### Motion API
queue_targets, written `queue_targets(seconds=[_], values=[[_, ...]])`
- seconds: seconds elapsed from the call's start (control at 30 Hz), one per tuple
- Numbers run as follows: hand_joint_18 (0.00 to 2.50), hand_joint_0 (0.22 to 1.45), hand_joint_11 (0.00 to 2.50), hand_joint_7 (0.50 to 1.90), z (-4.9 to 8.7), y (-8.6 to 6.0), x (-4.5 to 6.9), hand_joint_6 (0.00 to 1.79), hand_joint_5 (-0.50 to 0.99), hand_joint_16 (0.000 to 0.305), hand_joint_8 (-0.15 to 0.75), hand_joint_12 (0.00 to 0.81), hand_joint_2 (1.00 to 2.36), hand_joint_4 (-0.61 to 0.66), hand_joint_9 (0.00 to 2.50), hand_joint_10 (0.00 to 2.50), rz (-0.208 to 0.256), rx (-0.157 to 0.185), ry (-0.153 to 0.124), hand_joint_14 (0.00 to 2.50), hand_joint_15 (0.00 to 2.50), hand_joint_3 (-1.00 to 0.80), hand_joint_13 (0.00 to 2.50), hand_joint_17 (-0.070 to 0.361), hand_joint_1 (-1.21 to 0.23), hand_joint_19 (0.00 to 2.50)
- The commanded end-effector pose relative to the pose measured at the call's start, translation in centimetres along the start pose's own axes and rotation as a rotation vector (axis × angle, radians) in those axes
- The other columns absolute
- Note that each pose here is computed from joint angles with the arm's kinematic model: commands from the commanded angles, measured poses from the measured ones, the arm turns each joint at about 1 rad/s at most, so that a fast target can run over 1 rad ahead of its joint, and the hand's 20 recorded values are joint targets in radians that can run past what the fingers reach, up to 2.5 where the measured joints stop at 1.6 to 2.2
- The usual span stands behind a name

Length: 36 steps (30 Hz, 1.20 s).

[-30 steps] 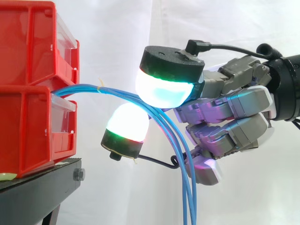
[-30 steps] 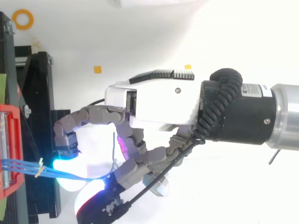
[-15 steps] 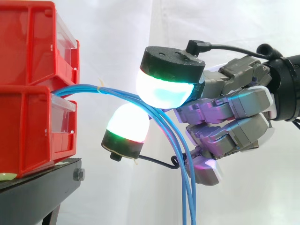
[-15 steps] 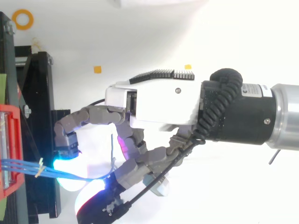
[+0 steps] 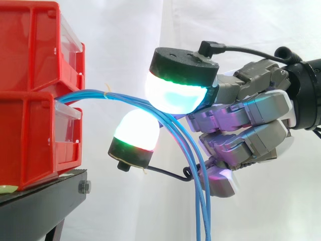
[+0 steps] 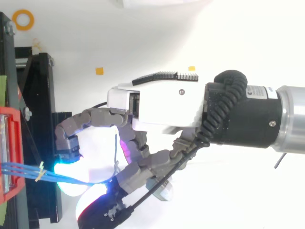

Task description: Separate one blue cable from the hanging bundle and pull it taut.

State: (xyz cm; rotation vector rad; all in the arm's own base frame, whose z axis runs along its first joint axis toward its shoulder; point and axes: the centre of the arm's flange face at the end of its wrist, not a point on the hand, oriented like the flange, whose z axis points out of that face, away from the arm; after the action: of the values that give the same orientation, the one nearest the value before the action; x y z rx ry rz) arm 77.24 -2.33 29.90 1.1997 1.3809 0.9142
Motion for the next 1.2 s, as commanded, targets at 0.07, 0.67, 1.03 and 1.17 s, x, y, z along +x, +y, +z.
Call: queue_targets(seconds=[0.07, 0.67, 1.03, 1.17], values=[[1.24, 0.71, 0.53, 1.19, 0.0, 0.01, 0.0, 0.5, 0.13, 0.046, 0.186, 0.345, 1.0, 0.14, 2.11, 0.02, 0.005, 0.0, 0.0, 0.02, 1.18, -0.5, 1.8, 0.104, -0.77, 0.87], [1.25, 0.56, 0.52, 1.23, -0.04, 0.0, 0.11, 0.5, 0.14, 0.048, 0.182, 0.363, 1.0, 0.15, 2.14, 0.02, 0.004, 0.002, 0.002, 0.02, 1.16, -0.5, 1.81, 0.108, -0.52, 0.87], [1.23, 0.65, 0.54, 1.24, -0.09, -0.02, 0.22, 0.5, 0.14, 0.046, 0.181, 0.349, 1.0, 0.15, 2.13, 0.02, 0.002, 0.007, 0.004, 0.03, 1.17, -0.5, 1.8, 0.103, -0.66, 0.88], [1.23, 0.69, 0.53, 1.24, -0.09, -0.02, 0.22, 0.5, 0.14, 0.046, 0.171, 0.352, 1.0, 0.15, 2.14, 0.02, 0.002, 0.007, 0.004, 0.02, 1.17, -0.5, 1.8, 0.102, -0.66, 0.88]])
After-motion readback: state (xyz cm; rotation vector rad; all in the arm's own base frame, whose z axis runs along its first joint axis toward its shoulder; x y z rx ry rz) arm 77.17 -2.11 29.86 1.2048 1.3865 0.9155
